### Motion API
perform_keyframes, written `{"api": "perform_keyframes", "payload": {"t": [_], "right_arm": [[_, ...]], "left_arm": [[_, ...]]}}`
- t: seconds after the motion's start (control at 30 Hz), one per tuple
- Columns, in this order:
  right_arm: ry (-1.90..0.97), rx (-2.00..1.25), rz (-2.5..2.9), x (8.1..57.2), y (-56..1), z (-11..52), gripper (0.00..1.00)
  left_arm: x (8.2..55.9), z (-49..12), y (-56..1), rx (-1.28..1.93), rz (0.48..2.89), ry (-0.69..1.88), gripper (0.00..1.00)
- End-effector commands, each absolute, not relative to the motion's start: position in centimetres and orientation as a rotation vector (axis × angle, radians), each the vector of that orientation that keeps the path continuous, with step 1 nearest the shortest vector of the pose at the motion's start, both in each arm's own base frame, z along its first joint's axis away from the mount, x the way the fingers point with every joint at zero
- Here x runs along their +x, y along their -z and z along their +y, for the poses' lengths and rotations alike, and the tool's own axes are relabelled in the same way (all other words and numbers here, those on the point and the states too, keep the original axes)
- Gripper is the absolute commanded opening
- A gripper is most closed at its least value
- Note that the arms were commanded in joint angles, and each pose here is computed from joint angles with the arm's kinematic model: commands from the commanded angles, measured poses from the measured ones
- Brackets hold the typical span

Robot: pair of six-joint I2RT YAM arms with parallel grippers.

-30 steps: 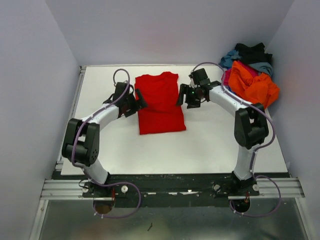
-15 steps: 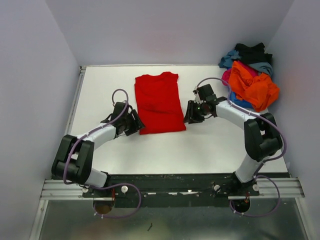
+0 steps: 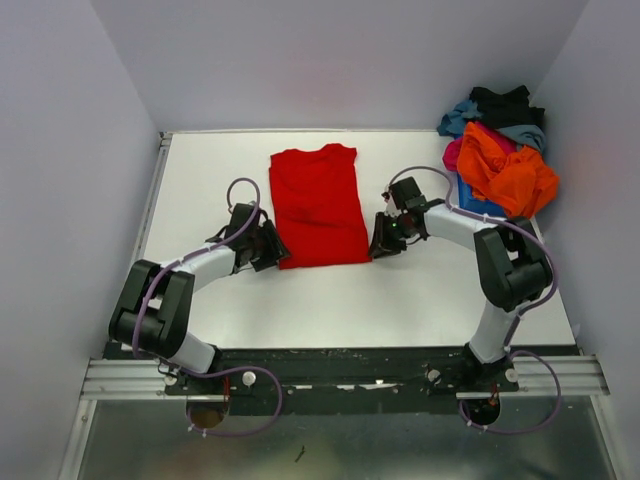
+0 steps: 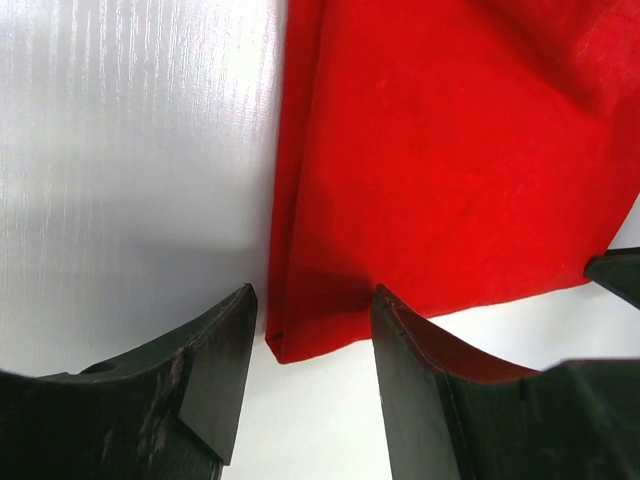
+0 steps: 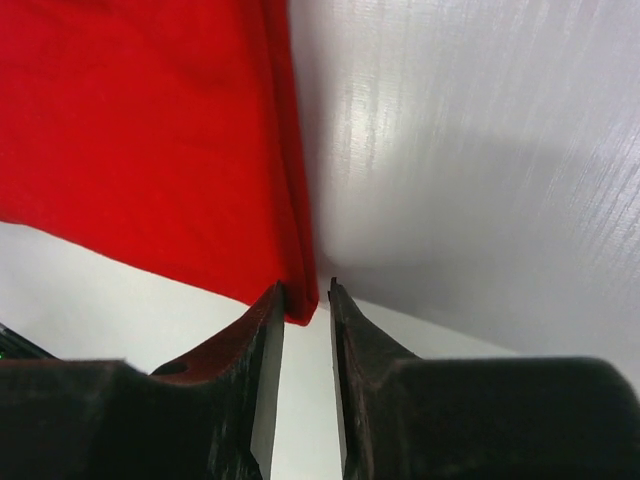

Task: Fold and stack the t-shirts
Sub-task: Grab one side of the 2/3 rectangular tshirt with both arms, then fold the long partially folded tshirt into a neat square

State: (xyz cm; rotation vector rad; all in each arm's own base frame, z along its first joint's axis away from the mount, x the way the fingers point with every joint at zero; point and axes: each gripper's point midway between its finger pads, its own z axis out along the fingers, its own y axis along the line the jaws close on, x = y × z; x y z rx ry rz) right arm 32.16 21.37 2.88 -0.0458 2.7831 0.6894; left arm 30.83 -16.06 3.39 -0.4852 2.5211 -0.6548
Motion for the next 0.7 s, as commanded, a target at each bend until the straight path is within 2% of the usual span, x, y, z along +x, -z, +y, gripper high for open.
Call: {"api": "perform_keyframes", "payload": {"t": [0.0, 0.1, 0.33, 0.4, 0.53, 0.67], "right_arm": [[-0.7, -0.056, 2.824, 31.3, -1.5, 21.2, 0.32], [-0.685, -0.057, 2.825, 31.2, -1.3, 21.2, 0.26], [-0.673, -0.072, 2.829, 30.9, -1.2, 21.4, 0.24], [-0.671, -0.077, 2.828, 30.9, -1.3, 21.4, 0.19], [-0.672, -0.08, 2.82, 31.0, -1.5, 21.5, 0.07], [-0.672, -0.1, 2.815, 30.9, -1.6, 21.7, 0.06]], "left_arm": [[30.4, -15.8, -2.7, -0.47, 2.555, 0.61, 0.61], [30.1, -15.5, -2.4, -0.47, 2.566, 0.594, 0.58], [28.8, -15.1, -1.9, -0.458, 2.612, 0.536, 0.57], [28.5, -14.8, -1.9, -0.454, 2.62, 0.517, 0.56], [27.9, -14.7, -1.8, -0.46, 2.635, 0.515, 0.5], [27.8, -14.5, -1.6, -0.461, 2.632, 0.505, 0.42]]}}
